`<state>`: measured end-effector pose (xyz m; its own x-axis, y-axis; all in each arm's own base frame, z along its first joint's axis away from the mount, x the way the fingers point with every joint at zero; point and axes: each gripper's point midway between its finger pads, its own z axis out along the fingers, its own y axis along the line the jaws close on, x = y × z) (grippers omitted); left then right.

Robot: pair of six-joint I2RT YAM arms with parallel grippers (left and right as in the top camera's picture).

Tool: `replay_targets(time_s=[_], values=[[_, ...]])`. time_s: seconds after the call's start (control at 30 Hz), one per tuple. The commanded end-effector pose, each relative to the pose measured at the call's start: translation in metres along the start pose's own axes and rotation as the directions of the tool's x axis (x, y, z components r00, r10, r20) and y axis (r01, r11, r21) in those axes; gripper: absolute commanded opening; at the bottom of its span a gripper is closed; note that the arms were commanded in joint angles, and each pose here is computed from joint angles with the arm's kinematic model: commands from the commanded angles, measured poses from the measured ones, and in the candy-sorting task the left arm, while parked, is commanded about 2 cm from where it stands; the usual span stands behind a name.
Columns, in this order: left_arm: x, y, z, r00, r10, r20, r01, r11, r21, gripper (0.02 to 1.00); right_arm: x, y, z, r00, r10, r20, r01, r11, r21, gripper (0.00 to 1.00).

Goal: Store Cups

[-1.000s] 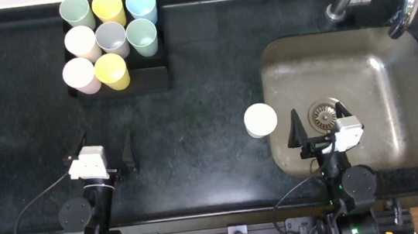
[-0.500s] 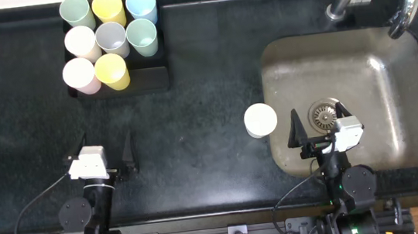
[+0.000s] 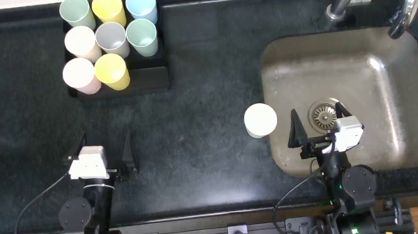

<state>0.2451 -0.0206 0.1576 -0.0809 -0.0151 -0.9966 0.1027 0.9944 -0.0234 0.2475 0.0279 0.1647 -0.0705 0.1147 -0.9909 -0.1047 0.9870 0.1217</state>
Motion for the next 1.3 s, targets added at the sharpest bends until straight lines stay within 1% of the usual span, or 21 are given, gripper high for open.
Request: replay_targets(time_s=[0.03,0.6,0.67,0.77,0.87,0.97,1.03,1.07,1.13,1.2,1.23,1.27,1.3], values=[[0.0,0.001,0.0,1.0,0.022,0.007,-0.022,1.0,-0.001,1.0,0.004,-0.001,0.0,1.0,0.005,-0.001,-0.005,1.0,0.001,0.996],[0.0,0.001,0.0,1.0,0.022,0.007,-0.022,1.0,-0.001,1.0,0.002,0.0,0.0,1.0,0.016,0.001,-0.016,1.0,-0.003,0.996],[0.0,0.001,0.0,1.0,0.022,0.007,-0.022,1.0,-0.001,1.0,-0.01,0.001,-0.002,1.0,0.016,0.024,-0.016,1.0,-0.006,0.996],[0.0,0.001,0.0,1.0,0.022,0.007,-0.022,1.0,-0.001,1.0,-0.042,0.005,-0.01,0.999,0.016,0.046,-0.015,1.0,-0.009,0.998],[0.0,0.001,0.0,1.0,0.022,0.007,-0.022,1.0,-0.001,1.0,-0.069,0.009,-0.023,0.999,0.016,-0.045,-0.016,1.0,0.003,0.998],[0.0,0.001,0.0,1.0,0.022,0.007,-0.022,1.0,-0.001,1.0,-0.092,0.011,-0.029,0.98,0.019,-0.197,-0.014,1.0,0.026,0.998],[0.0,0.001,0.0,1.0,0.022,0.007,-0.022,1.0,-0.001,1.0,-0.11,0.013,-0.026,0.95,0.011,-0.313,0.002,0.999,0.043,0.996],[0.0,0.001,0.0,1.0,0.022,0.007,-0.022,1.0,0.0,1.0,-0.117,0.013,-0.022,0.927,-0.005,-0.374,0.025,0.998,0.049,0.998],[0.0,0.001,0.0,1.0,0.022,0.007,-0.022,1.0,-0.001,1.0,-0.126,0.009,-0.013,0.859,-0.06,-0.508,0.106,0.992,0.063,0.998],[0.0,0.001,0.0,1.0,0.022,0.007,-0.022,1.0,-0.001,1.0,-0.12,0.007,-0.008,0.734,-0.106,-0.671,0.184,0.982,0.045,0.998],[0.0,0.001,0.0,1.0,0.022,0.007,-0.022,1.0,0.0,1.0,-0.114,0.008,-0.008,0.661,-0.12,-0.741,0.205,0.978,0.024,0.998],[0.0,0.001,0.0,1.0,0.022,0.007,-0.022,1.0,-0.001,0.998,-0.108,0.009,-0.007,0.601,-0.131,-0.788,0.216,0.976,0.002,0.998],[0.0,0.001,0.0,1.0,0.022,0.007,-0.022,1.0,-0.001,1.0,-0.098,0.01,-0.005,0.512,-0.139,-0.848,0.223,0.974,-0.025,0.998]])
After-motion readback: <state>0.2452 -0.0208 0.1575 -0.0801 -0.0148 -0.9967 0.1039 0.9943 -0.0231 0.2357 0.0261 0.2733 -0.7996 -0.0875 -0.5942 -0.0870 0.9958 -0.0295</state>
